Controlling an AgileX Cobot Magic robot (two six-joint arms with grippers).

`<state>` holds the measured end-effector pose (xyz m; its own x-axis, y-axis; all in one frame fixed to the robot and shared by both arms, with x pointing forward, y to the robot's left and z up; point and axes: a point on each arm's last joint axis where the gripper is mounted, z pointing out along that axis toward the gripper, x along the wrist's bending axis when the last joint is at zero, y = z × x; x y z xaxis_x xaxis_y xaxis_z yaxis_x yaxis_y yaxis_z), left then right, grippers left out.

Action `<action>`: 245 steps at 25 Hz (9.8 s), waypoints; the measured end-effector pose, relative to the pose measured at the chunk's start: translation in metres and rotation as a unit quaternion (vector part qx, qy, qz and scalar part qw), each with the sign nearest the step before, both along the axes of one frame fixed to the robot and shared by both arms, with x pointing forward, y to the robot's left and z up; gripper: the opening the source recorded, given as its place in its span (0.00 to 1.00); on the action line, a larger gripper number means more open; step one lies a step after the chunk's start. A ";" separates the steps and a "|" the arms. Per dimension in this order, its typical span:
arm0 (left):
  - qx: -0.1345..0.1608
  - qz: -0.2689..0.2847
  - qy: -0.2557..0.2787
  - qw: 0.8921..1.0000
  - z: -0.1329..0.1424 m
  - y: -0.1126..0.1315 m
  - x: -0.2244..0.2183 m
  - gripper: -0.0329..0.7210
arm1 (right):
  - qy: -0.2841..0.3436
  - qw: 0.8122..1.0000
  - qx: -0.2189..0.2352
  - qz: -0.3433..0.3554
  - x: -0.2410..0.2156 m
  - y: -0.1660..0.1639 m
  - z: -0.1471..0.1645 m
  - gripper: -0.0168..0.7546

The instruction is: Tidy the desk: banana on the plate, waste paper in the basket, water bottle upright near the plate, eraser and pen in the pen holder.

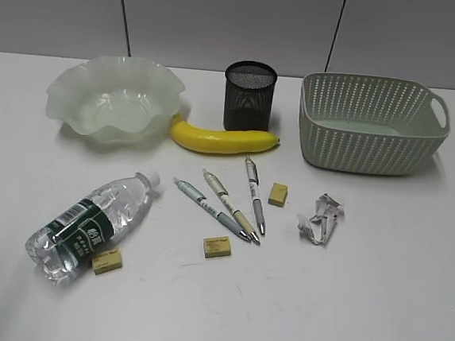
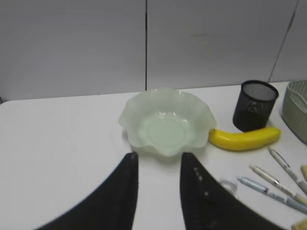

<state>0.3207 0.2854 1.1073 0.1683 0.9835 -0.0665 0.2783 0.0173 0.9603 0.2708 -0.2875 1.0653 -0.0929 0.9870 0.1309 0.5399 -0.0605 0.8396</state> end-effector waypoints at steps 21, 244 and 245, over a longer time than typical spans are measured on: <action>0.061 -0.090 0.150 0.983 0.019 -0.060 0.197 0.38 | 0.012 0.999 -0.026 0.036 0.024 0.003 0.002 0.64; 0.034 -0.054 0.071 0.995 -0.045 0.020 -0.091 0.63 | 0.447 0.881 -0.108 0.111 0.311 0.158 -0.164 0.79; 0.034 -0.054 0.071 0.995 -0.045 0.020 -0.091 0.63 | 0.453 0.878 -0.109 0.109 0.311 0.159 -0.169 0.77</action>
